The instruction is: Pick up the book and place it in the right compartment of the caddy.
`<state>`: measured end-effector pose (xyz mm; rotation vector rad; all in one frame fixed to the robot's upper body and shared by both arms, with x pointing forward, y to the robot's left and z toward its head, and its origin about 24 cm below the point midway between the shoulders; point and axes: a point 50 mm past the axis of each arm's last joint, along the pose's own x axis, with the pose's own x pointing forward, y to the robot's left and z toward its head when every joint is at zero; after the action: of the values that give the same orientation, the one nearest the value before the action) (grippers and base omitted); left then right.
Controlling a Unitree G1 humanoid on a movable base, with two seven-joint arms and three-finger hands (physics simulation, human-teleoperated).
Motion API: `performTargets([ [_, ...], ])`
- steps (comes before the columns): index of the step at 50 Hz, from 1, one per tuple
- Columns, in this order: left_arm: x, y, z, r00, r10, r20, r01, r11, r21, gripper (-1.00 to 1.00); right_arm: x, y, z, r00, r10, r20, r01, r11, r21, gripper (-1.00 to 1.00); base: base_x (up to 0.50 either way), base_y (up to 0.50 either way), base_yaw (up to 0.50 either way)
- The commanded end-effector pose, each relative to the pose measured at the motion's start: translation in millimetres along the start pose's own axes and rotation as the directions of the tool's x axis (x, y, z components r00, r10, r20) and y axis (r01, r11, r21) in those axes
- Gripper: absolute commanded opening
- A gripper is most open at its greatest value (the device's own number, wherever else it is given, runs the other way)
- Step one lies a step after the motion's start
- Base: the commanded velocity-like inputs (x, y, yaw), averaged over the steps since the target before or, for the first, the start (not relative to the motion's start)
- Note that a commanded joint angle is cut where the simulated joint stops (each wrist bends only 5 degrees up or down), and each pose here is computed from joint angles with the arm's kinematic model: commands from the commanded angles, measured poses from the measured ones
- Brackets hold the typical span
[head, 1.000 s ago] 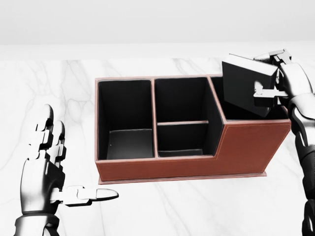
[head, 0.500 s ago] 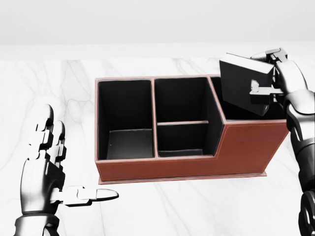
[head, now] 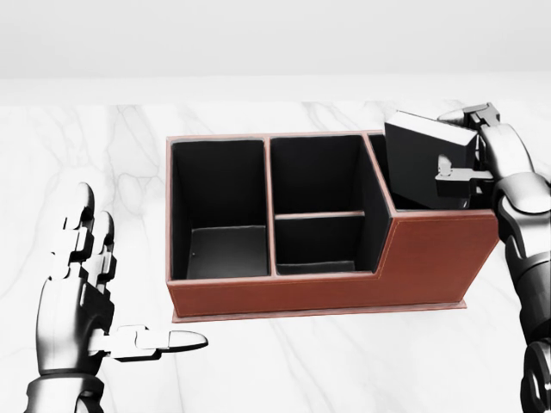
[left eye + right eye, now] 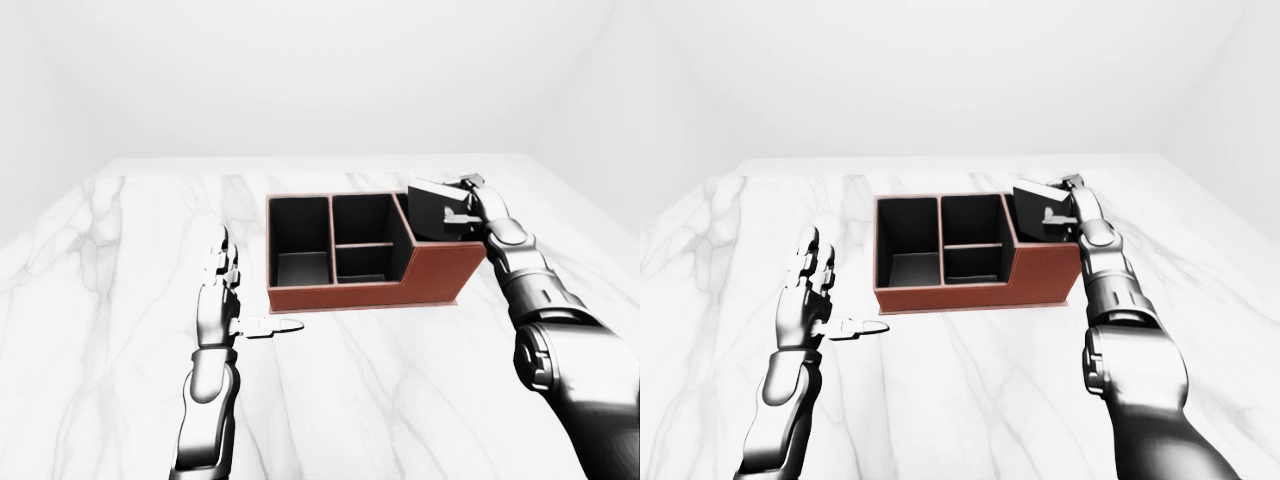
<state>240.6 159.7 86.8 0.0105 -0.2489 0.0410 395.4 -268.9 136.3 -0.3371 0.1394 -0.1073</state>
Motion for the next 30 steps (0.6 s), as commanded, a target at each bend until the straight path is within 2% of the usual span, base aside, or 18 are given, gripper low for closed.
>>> performTargets([
  [1,-0.8,-0.7,-1.7,1.000,-0.011,-0.008,0.011,1.000,-0.020,1.00,-0.8,-7.6,4.8,0.998,-0.054,0.037,0.049,0.992,0.119,-1.00,0.00,0.00,0.00],
  [18,-1.1,-0.8,-2.1,1.000,-0.012,-0.010,0.012,1.000,-0.021,1.00,-1.3,-7.0,1.0,0.998,-0.055,0.025,0.052,0.992,0.117,-1.00,0.00,0.00,0.00],
  [19,-1.1,-0.8,-2.3,1.000,-0.012,-0.011,0.011,1.000,-0.021,1.00,-1.1,-8.1,2.5,0.998,-0.062,0.028,0.058,0.991,0.122,-0.59,0.00,0.00,0.00],
  [20,-1.2,-0.8,-2.3,1.000,-0.012,-0.011,0.011,1.000,-0.021,1.00,-1.1,-8.1,3.2,0.998,-0.057,0.032,0.053,0.990,0.128,0.15,0.00,0.00,0.00],
  [21,-1.2,-0.8,-2.4,1.000,-0.011,-0.011,0.011,1.000,-0.021,1.00,-1.1,-8.0,3.3,0.998,-0.055,0.033,0.051,0.991,0.126,1.00,0.00,0.00,0.00],
  [30,-0.9,-1.4,-2.9,1.000,-0.012,-0.013,0.012,1.000,-0.019,1.00,-1.1,-9.6,4.8,0.997,-0.059,0.038,0.054,0.990,0.134,1.00,0.00,0.00,0.00],
])
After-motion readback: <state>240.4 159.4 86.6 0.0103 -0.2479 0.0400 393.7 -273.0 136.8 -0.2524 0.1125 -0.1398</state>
